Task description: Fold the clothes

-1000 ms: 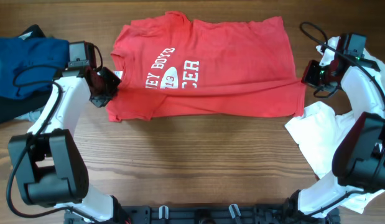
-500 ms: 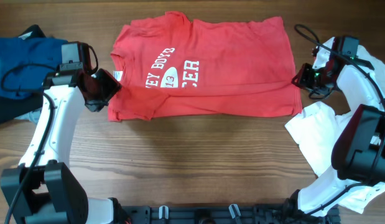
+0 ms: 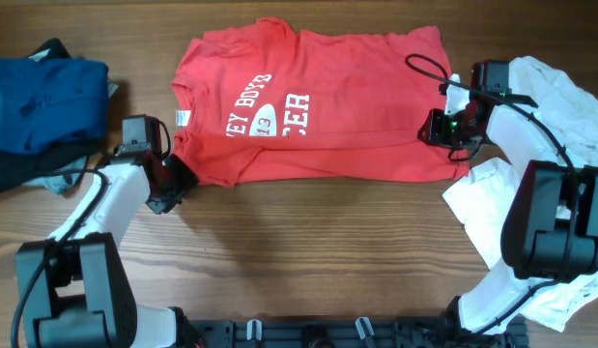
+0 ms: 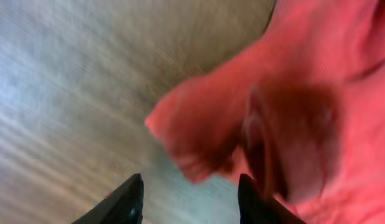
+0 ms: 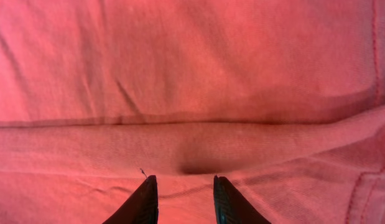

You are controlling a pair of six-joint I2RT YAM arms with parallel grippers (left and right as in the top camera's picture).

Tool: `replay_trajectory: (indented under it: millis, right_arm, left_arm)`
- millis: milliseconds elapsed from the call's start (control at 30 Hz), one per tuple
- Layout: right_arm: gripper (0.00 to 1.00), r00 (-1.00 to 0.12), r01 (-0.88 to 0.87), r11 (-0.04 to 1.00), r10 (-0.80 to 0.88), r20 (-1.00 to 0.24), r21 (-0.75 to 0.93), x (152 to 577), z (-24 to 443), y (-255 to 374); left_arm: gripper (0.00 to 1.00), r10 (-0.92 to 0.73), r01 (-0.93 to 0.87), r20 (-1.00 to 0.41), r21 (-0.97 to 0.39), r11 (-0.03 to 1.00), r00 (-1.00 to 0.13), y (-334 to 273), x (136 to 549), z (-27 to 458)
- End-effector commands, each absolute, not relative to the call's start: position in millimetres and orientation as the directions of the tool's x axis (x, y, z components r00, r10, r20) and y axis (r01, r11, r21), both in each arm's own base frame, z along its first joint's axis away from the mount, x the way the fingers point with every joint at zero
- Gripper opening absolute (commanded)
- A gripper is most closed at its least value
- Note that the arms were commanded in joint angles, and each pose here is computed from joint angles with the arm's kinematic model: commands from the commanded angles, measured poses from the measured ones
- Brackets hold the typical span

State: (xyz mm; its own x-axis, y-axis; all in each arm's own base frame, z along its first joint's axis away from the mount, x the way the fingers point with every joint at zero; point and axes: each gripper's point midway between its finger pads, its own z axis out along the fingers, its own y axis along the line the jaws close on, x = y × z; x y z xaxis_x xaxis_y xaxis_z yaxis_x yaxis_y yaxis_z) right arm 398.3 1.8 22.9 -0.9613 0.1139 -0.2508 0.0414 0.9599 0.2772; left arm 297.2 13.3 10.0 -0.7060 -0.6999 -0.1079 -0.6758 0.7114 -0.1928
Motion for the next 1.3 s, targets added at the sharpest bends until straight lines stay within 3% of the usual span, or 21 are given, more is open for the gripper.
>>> replay_trajectory:
  millis: [0, 200, 300, 400, 467, 600, 800, 933, 1000, 1100, 1167, 1267]
  right_arm:
    - [0.22, -0.964, 0.107, 0.97, 0.154, -0.215, 0.216, 392.4, 10.4, -10.7]
    - [0.18, -0.971, 0.118, 0.973, 0.156, -0.184, 0.2, 382.2, -0.3, -12.3]
    - [0.17, -0.979, 0.132, 0.971, 0.159, -0.127, 0.2, 371.0, -19.3, -11.1]
    - [0.14, -0.972, 0.178, 0.968, 0.2, -0.119, 0.176, 371.7, -25.0, -16.3]
    - [0.12, -0.971, 0.186, 0.97, 0.206, -0.122, 0.153, 371.6, -25.5, -20.7]
    - [0.11, -0.965, 0.219, 0.969, 0.232, -0.12, 0.11, 369.9, -26.6, -28.5]
    - [0.11, -0.966, 0.221, 0.969, 0.233, -0.115, 0.11, 368.8, -26.8, -28.5]
    - [0.11, -0.966, 0.221, 0.969, 0.233, -0.113, 0.109, 368.2, -26.9, -28.4]
    - [0.11, -0.966, 0.222, 0.969, 0.234, -0.114, 0.109, 368.4, -26.8, -28.5]
    - [0.11, -0.965, 0.222, 0.969, 0.234, -0.113, 0.11, 368.4, -26.8, -28.4]
    - [0.11, -0.964, 0.231, 0.967, 0.243, -0.112, 0.11, 368.4, -26.8, -28.5]
    - [0.11, -0.961, 0.239, 0.965, 0.251, -0.111, 0.111, 368.3, -26.8, -28.5]
  left_arm:
    - [0.48, -0.694, -0.673, -0.17, -0.172, 0.72, -0.699, 22.3, 303.2, 5.8]
    - [0.32, -0.693, -0.677, -0.217, -0.156, 0.72, -0.687, 30.4, 309.7, 6.3]
    - [0.28, -0.694, -0.679, -0.202, -0.148, 0.719, -0.691, 29.6, 307.7, 1.2]
    - [0.04, -0.689, -0.677, -0.187, -0.133, 0.724, -0.7, 29.2, 303.2, -0.9]
    - [0.04, -0.644, -0.645, -0.201, -0.07, 0.761, -0.738, 36.6, 296.3, -1.8]
    - [0.04, -0.519, -0.61, -0.352, 0.233, 0.757, -0.779, 91.2, 285.3, 13.1]
    - [0.04, -0.337, -0.527, -0.551, 0.229, 0.819, -0.764, 104.3, 337.7, 49.1]
    - [0.04, -0.137, -0.408, -0.505, 0.479, 0.777, -0.852, 130.0, 330.1, 64.5]
    - [0.04, -0.139, -0.394, -0.496, 0.459, 0.796, -0.857, 125.5, 330.3, 60.8]
    - [0.12, -0.164, -0.311, -0.457, 0.267, 0.912, -0.874, 88.7, 335.3, 40.7]
    - [0.13, -0.183, -0.306, -0.463, 0.207, 0.929, -0.867, 79.3, 338.1, 40.3]
    - [0.26, -0.178, -0.321, -0.54, 0.183, 0.929, -0.823, 79.3, 345.7, 66.8]
